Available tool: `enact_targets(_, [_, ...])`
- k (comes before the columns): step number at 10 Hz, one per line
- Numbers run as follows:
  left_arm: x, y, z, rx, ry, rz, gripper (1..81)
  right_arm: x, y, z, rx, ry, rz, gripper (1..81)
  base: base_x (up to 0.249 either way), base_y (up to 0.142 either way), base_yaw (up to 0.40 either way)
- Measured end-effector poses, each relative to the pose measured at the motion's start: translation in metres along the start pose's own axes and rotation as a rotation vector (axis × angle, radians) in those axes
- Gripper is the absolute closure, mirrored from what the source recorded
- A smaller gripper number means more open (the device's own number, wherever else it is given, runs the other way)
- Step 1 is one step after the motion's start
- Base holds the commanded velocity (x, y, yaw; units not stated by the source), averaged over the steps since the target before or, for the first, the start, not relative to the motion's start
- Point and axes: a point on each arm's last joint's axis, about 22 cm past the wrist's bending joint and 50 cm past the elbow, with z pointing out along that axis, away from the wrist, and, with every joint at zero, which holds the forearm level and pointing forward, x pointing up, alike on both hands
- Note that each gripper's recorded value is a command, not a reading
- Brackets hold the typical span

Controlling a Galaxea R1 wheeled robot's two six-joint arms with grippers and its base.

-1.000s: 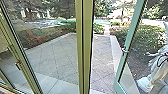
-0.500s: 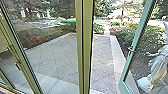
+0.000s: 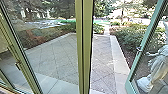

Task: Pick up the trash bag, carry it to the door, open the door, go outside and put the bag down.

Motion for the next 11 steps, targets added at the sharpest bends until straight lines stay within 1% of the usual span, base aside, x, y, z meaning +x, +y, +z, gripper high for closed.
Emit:
enact_targets(1, [0.0,0.0,0.0,0.0,0.0,0.0,81.1,-0.01,-0.004,0.001,0.003,-0.078,0.061,1.0,0.0,0.0,0.0])
enact_targets(2, [0.0,0.0,0.0,0.0,0.0,0.0,81.1,-0.024,-0.013,0.0,0.022,-0.163,0.125,1.0,0.0,0.0,0.0])
enact_targets(3, [0.0,0.0,0.0,0.0,0.0,0.0,81.1,-0.036,-0.022,-0.001,0.044,-0.231,0.184,1.0,0.0,0.0,0.0])
enact_targets(4, [0.0,0.0,0.0,0.0,0.0,0.0,81.1,-0.044,-0.036,-0.003,0.077,-0.299,0.252,1.0,0.0,0.0,0.0])
enact_targets(5, [0.0,0.0,0.0,0.0,0.001,0.0,81.1,-0.048,-0.059,-0.008,0.127,-0.379,0.31,1.0,0.0,0.0,0.0])
enact_targets(6, [0.0,0.0,0.0,0.0,0.001,0.002,81.1,-0.047,-0.095,-0.015,0.214,-0.447,0.359,1.0,0.0,0.0,0.0])
enact_targets(7, [0.001,0.0,0.0,0.0,0.001,0.004,81.1,-0.045,-0.132,-0.025,0.311,-0.505,0.401,1.0,0.0,0.0,0.0])
enact_targets(8, [0.0,0.0,0.0,0.0,0.001,0.005,81.1,-0.047,-0.157,-0.039,0.398,-0.575,0.445,1.0,0.0,0.0,0.0])
enact_targets(9, [0.0,0.0,0.0,0.0,0.001,0.005,81.1,-0.052,-0.174,-0.052,0.476,-0.637,0.468,1.0,0.0,0.0,0.0])
enact_targets(10, [0.001,0.0,0.0,0.0,0.002,0.005,81.1,-0.059,-0.188,-0.063,0.545,-0.669,0.452,1.0,0.0,0.0,0.0])
enact_targets(11, [0.001,0.0,0.0,0.0,0.002,0.005,81.1,-0.071,-0.207,-0.071,0.605,-0.692,0.424,1.0,0.0,0.0,0.0])
